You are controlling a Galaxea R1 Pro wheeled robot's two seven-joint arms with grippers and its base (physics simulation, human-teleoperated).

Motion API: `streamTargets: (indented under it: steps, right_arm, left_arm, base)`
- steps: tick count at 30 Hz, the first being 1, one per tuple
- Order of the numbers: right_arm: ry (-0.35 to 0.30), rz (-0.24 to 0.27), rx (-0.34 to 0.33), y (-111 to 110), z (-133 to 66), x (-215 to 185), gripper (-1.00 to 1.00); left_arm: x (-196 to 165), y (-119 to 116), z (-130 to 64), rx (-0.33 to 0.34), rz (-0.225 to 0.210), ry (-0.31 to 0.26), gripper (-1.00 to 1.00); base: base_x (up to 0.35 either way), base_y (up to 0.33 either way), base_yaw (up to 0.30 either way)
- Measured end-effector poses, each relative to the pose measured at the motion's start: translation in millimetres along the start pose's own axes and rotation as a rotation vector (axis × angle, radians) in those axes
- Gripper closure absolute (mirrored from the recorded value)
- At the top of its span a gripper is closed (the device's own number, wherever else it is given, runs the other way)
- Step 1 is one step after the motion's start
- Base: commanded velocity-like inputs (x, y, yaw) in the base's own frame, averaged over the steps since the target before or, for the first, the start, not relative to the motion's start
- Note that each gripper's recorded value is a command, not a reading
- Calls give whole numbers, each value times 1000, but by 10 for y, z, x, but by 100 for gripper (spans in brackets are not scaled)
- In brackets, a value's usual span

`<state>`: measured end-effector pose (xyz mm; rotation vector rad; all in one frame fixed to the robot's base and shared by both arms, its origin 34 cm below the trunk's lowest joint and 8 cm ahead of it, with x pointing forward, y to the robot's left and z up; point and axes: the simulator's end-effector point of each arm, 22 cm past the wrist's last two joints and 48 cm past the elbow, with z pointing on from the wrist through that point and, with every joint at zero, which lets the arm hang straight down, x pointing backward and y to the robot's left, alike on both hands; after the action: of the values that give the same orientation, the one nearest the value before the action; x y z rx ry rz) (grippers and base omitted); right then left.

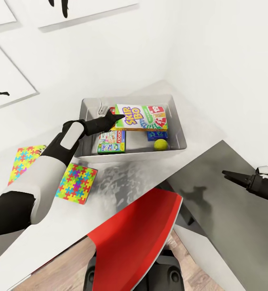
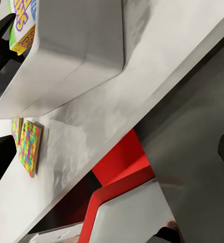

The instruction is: Put all the toys in the child's room - the three board games (two on the bed and one on the table), the two jigsaw puzzles on the table, and the tennis ball on the table - inside the toy box on the table in the child's room.

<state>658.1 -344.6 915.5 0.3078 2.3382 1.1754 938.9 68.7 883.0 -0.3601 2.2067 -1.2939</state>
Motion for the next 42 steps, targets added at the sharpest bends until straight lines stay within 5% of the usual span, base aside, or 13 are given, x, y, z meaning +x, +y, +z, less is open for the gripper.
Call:
streamTargets:
  steps: [42]
  right_arm:
    - [0,0,0,0,0,0,-100]
  left_arm:
    - [-72,-4,-5,-7,13,-8,100]
  base:
    - [0,0,0]
